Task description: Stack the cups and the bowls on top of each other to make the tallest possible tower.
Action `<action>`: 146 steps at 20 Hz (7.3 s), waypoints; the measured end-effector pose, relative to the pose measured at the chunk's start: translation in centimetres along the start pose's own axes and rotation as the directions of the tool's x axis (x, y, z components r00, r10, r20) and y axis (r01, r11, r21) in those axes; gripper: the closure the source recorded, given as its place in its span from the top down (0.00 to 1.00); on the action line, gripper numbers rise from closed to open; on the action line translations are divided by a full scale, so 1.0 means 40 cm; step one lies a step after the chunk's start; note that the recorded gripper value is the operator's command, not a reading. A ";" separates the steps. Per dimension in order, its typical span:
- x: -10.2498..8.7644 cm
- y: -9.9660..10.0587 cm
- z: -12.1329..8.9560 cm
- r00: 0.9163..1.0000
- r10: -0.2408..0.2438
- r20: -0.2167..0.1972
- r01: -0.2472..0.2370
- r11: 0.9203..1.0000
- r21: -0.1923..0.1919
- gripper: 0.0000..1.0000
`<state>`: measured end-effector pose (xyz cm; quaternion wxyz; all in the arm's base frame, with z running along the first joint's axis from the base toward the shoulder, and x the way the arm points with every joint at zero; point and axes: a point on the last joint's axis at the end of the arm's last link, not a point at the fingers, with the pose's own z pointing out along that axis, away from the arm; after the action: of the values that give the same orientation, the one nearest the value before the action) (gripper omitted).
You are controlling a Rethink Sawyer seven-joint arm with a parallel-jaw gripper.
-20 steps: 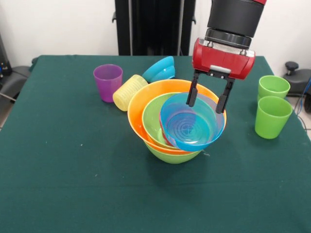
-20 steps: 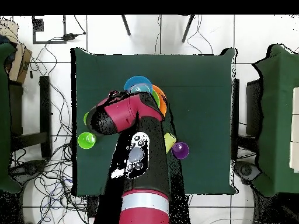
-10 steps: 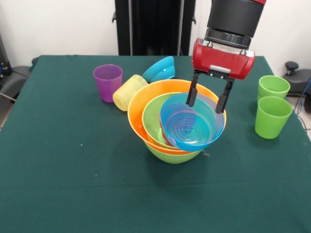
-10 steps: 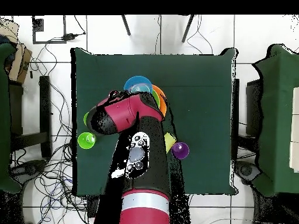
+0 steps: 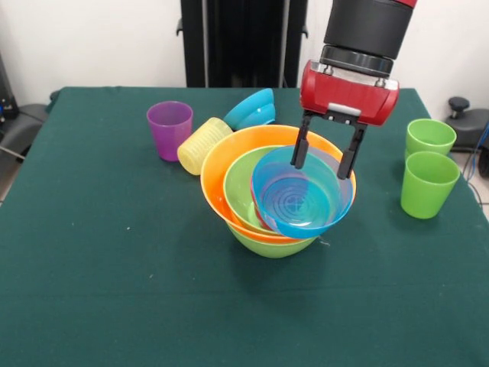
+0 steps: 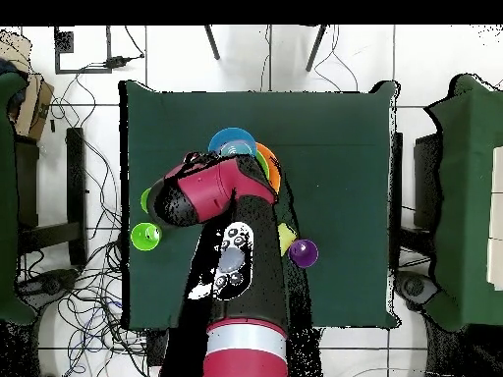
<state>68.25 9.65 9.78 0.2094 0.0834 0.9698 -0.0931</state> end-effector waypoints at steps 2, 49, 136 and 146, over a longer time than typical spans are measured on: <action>-0.005 -0.008 0.005 1.000 0.006 0.007 -0.006 1.000 -0.004 1.00; 0.016 -0.065 0.103 0.998 0.015 0.053 -0.012 0.998 -0.057 0.00; 0.057 -0.186 0.043 0.996 0.086 -0.004 -0.086 0.992 -0.092 0.00; 0.074 -0.172 0.038 0.997 0.072 -0.011 -0.073 0.993 -0.091 0.00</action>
<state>64.79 3.02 8.16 0.2126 0.1094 0.9701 -0.0407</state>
